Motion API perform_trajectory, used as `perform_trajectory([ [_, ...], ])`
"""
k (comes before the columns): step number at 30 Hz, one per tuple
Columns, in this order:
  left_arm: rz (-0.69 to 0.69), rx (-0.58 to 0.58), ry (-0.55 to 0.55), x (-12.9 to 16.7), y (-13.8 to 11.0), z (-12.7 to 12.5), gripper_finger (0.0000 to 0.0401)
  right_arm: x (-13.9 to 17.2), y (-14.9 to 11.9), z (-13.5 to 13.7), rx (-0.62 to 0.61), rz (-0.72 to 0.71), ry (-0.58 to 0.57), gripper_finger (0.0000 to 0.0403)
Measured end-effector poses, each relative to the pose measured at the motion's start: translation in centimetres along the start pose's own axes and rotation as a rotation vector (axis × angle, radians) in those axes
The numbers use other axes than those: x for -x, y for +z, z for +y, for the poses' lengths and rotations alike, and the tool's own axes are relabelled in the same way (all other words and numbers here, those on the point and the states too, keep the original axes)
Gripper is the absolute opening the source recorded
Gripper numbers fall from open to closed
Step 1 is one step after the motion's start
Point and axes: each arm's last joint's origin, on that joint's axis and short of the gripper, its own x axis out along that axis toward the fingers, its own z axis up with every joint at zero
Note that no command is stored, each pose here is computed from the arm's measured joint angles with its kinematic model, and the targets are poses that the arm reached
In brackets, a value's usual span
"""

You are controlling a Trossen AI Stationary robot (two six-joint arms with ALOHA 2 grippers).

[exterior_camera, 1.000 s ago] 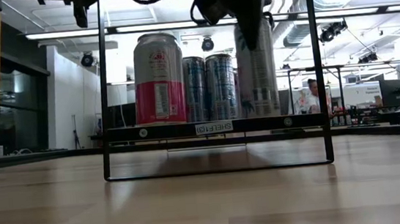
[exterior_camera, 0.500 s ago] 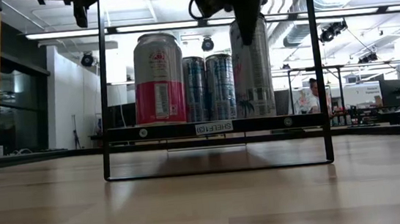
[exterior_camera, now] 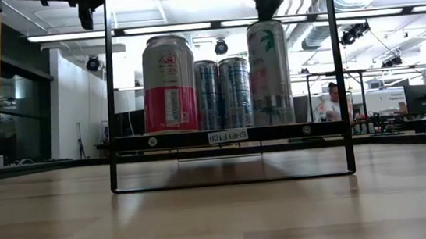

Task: Place canned beverage on shelf
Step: Put the right white pink soda can on the shelf aligned with the other white pink soda can

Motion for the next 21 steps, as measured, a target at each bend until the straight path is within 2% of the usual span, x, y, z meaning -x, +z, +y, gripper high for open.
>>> perform_trajectory([
  [7,0.016,-0.005,0.003,0.0,-0.2,0.0,0.0,3.4,-1.5,-0.3,-0.018,-0.101,0.01,0.0299],
  [11,0.02,-0.005,0.004,0.0,-0.2,0.0,0.0,4.9,-2.1,-0.7,-0.016,-0.175,-0.067,0.0299],
  [21,0.021,-0.006,0.005,0.0,-0.2,0.0,0.0,7.5,-3.6,-1.0,-0.11,-0.261,-0.075,0.0299],
])
